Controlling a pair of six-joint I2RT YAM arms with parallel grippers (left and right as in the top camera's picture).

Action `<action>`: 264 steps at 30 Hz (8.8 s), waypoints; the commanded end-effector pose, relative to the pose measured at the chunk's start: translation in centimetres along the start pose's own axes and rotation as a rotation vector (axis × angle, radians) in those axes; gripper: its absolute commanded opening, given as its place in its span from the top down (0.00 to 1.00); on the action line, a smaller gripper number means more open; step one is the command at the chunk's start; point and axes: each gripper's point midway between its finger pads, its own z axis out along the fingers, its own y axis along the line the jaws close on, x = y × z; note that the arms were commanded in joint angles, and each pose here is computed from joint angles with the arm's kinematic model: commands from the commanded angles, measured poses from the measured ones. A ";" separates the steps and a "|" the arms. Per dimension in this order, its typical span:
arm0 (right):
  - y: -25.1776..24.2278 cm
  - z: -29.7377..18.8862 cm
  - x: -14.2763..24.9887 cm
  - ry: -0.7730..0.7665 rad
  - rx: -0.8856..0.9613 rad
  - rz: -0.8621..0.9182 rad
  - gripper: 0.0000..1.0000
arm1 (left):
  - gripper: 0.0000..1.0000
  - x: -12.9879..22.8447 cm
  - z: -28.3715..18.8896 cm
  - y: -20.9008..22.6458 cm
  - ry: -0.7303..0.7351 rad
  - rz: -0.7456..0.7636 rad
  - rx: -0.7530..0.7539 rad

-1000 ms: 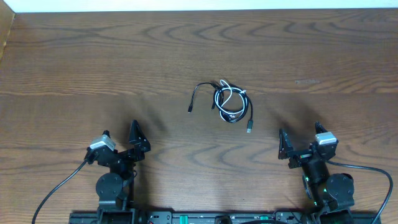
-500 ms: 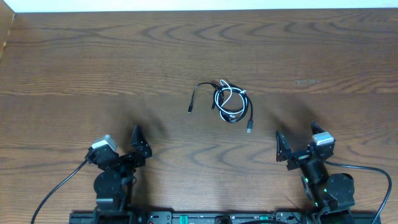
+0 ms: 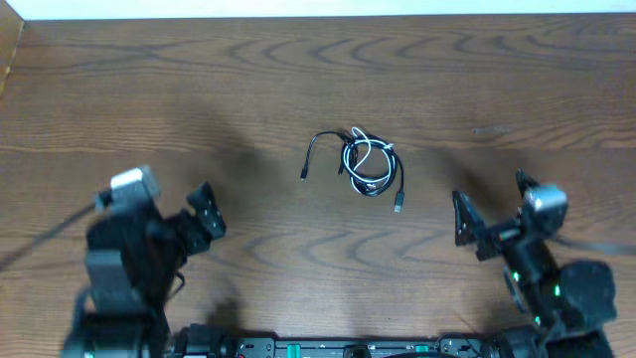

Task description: Untangle cables

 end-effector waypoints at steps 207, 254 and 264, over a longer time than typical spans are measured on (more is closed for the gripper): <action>16.2 18.6 18.9 0.922 -0.377 0.251 0.69 | 0.83 21.8 22.9 -9.2 0.903 0.078 0.224; 17.4 20.3 19.2 0.918 -0.635 0.476 0.99 | 0.93 19.1 20.7 -9.1 0.958 -0.031 0.569; 15.6 20.6 16.3 0.868 -0.755 0.576 0.99 | 0.93 18.6 19.5 -10.6 0.948 -0.017 0.714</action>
